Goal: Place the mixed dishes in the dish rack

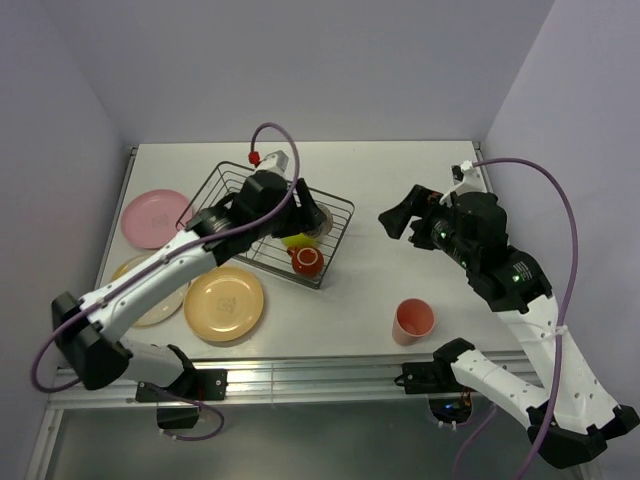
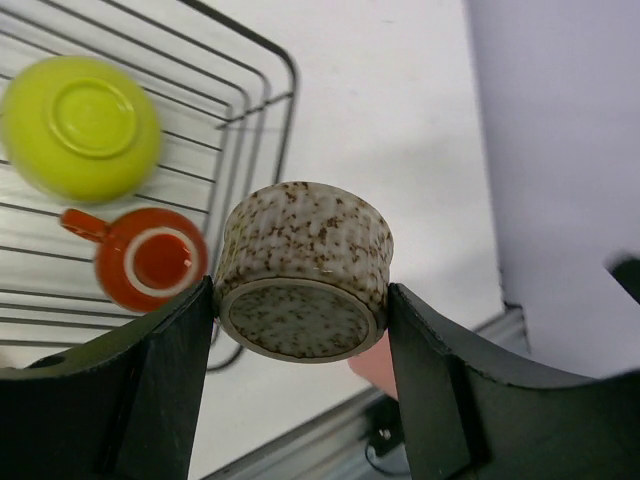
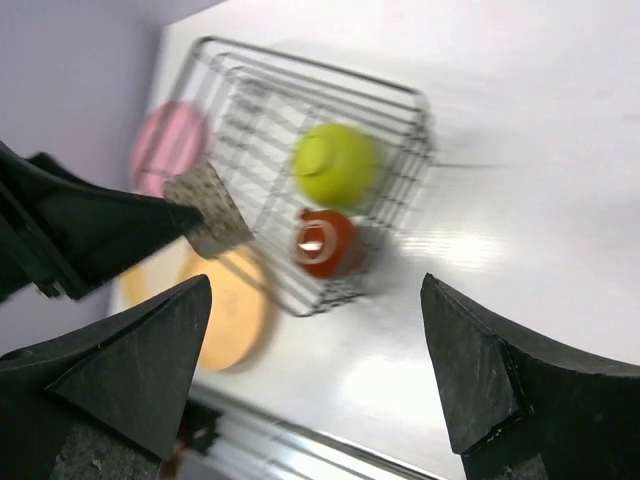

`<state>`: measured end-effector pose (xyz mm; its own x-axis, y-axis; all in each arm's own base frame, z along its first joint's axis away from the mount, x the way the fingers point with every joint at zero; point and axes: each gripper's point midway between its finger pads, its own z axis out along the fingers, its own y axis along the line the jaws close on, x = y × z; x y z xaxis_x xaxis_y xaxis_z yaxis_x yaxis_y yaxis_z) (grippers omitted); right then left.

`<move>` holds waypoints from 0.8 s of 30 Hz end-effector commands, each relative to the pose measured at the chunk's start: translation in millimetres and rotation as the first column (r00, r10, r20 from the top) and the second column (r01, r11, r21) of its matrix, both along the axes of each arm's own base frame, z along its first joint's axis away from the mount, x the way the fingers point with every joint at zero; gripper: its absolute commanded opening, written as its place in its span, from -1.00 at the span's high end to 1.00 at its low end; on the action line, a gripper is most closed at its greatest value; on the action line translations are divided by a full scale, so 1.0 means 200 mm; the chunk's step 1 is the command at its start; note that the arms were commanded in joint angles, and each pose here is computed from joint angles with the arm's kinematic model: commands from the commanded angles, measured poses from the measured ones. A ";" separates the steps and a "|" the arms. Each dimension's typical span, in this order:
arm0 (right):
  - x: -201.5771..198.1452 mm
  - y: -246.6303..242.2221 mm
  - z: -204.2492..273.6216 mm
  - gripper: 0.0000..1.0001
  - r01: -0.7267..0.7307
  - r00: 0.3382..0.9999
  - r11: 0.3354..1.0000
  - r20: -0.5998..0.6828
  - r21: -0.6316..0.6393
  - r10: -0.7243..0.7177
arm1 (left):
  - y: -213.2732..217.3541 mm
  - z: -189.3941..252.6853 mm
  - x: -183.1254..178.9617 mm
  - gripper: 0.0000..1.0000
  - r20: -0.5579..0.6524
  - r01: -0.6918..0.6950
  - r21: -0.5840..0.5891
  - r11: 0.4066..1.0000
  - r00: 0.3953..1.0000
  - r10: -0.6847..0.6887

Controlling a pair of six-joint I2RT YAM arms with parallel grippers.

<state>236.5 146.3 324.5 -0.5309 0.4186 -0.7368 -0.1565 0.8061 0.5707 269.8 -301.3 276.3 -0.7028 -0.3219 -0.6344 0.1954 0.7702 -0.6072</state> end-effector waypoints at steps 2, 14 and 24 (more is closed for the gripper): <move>-0.01 -0.27 -0.04 -0.85 0.193 0.981 0.961 0.014 -0.196 -0.194 | 0.03 -0.06 0.15 1.00 -0.069 -0.117 0.116 0.986 0.990 0.126; -0.07 -0.33 -0.13 -0.85 0.205 0.978 0.949 0.010 -0.241 -0.209 | -0.12 -0.44 0.45 1.00 -0.193 -0.118 0.266 0.957 0.966 0.172; -0.07 -0.32 -0.17 -0.85 0.186 0.982 0.951 0.016 -0.246 -0.188 | -0.19 -0.65 0.53 1.00 -0.219 -0.077 0.315 0.946 0.964 0.152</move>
